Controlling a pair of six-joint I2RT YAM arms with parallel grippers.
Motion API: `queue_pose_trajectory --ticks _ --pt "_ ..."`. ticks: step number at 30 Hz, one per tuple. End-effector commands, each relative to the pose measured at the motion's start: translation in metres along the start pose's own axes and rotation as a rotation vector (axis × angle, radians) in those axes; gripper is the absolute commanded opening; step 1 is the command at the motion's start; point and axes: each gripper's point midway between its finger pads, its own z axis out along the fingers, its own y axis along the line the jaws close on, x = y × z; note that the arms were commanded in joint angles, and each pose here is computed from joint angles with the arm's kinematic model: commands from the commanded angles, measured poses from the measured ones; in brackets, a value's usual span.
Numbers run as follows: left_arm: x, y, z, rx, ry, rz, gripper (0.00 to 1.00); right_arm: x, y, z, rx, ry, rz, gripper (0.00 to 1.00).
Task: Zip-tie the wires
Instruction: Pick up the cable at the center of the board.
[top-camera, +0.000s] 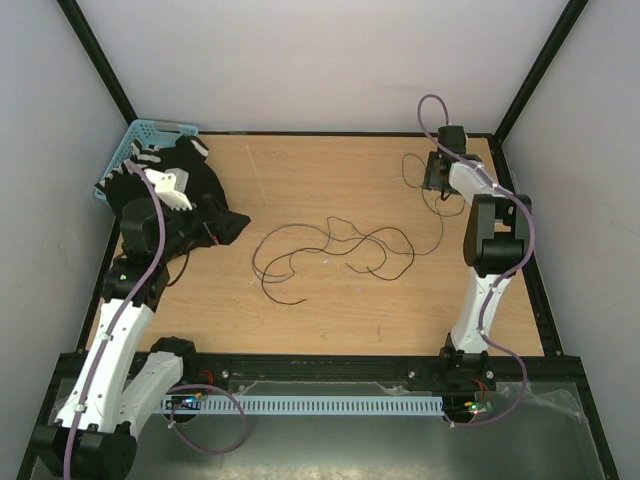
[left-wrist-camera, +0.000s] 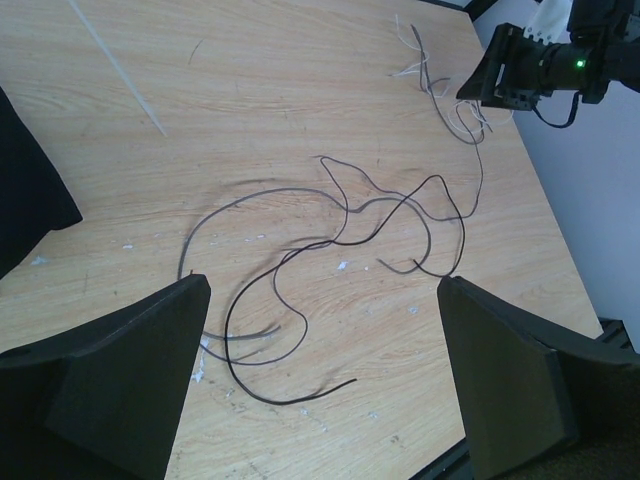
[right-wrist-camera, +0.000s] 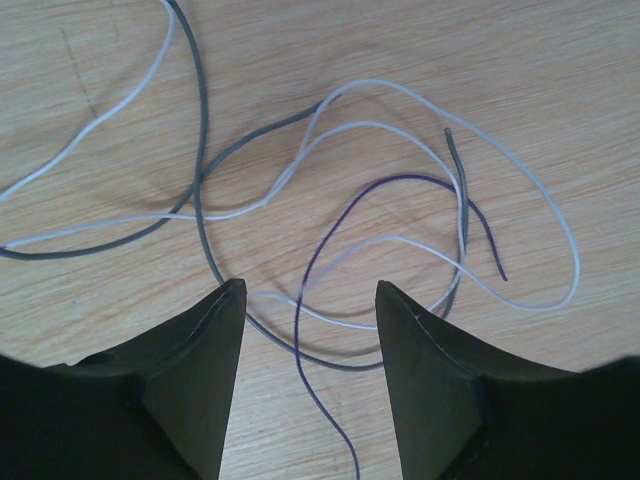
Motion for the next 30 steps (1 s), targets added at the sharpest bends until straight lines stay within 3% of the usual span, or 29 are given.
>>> queue_pose_trajectory --ticks 1,7,12,17,23,30 --pt "-0.001 -0.003 0.001 0.028 -0.009 0.016 0.99 -0.003 0.019 0.013 -0.049 -0.013 0.038 0.64" --pt "-0.001 -0.003 0.002 0.028 -0.008 0.015 0.99 0.002 0.031 0.019 -0.103 0.003 0.057 0.53" --pt "-0.001 -0.004 0.003 0.035 -0.009 0.005 0.99 -0.004 0.03 0.009 -0.118 -0.015 0.043 0.15" --pt "-0.02 -0.024 0.003 0.107 -0.045 -0.004 0.99 -0.038 0.014 -0.052 -0.081 -0.147 0.035 0.0" --pt "-0.051 -0.054 0.0 0.214 -0.105 -0.024 0.99 -0.088 0.007 -0.159 -0.047 -0.391 -0.018 0.0" --pt "-0.069 -0.069 0.01 0.275 -0.12 -0.016 0.99 -0.134 0.029 -0.288 -0.319 -0.66 -0.024 0.0"
